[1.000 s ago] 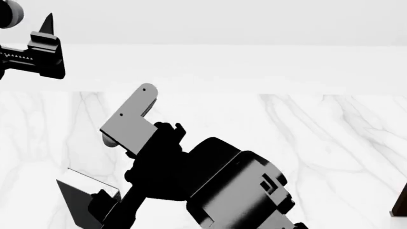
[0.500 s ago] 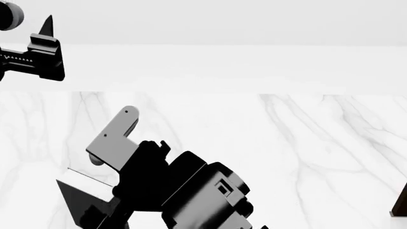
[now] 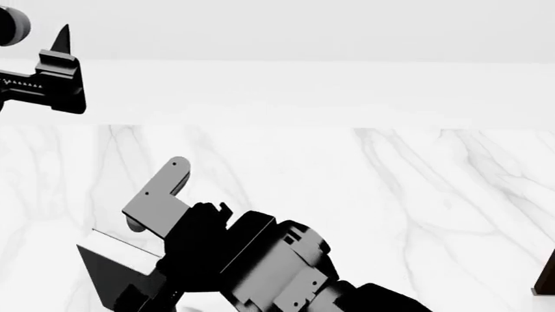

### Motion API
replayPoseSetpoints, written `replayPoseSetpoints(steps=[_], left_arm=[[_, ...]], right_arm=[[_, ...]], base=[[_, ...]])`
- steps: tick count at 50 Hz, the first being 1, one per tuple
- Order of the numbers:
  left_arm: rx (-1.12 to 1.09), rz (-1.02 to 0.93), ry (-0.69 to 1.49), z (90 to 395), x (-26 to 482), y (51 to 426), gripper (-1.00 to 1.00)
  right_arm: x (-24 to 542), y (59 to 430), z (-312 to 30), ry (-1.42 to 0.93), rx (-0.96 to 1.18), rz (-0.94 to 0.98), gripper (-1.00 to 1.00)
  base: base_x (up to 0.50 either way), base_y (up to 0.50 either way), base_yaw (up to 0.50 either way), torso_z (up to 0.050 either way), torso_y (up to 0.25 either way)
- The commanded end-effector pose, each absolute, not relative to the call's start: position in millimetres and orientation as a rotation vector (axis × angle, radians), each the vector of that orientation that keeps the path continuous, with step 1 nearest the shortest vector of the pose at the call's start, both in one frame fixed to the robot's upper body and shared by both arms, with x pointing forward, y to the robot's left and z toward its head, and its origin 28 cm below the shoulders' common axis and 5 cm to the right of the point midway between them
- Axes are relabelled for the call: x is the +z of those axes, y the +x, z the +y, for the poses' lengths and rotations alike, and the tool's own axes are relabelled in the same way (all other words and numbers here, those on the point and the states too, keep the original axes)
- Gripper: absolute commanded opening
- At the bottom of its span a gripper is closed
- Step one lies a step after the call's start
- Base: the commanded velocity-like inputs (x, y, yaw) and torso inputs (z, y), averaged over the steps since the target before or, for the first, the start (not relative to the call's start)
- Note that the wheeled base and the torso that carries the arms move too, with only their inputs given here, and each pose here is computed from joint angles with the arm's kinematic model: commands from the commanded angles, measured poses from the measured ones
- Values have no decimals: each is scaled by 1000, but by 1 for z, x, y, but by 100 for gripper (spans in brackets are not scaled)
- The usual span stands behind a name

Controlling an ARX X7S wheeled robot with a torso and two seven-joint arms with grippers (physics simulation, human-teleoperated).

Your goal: Pick up the book on the left and place it on top of the shelf.

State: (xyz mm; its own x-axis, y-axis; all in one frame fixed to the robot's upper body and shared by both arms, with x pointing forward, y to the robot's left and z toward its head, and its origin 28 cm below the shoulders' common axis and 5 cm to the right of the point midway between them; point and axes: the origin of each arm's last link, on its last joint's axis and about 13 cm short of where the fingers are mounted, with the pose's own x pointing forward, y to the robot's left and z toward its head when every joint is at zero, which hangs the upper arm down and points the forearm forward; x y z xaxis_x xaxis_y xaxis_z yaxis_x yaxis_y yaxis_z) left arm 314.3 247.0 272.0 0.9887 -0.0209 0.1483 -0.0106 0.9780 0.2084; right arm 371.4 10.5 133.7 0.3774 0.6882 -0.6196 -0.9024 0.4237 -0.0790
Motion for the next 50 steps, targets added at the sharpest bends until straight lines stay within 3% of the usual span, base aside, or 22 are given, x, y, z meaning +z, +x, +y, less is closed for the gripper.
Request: replayPoseSetpoints(steps=[1,29,30,50], left_arm=[[-3,-150,211,248,272,314,100],[-1,-140,211,249,267,314,100],[-1,-140,211,249,267,314,100],[1,-133,212,250,264,314,100]], right_arm=[[131,376,4,-442,1015,565,100],[127,374,7,-434,1038,563,100],[127,374,7,-433,1038,560,-100],[125,373,8,-427,1038,538,-100]], base=[[0,0,0,0,0],[0,0,0,0,0],[0,0,0,0,0],[0,0,0,0,0]])
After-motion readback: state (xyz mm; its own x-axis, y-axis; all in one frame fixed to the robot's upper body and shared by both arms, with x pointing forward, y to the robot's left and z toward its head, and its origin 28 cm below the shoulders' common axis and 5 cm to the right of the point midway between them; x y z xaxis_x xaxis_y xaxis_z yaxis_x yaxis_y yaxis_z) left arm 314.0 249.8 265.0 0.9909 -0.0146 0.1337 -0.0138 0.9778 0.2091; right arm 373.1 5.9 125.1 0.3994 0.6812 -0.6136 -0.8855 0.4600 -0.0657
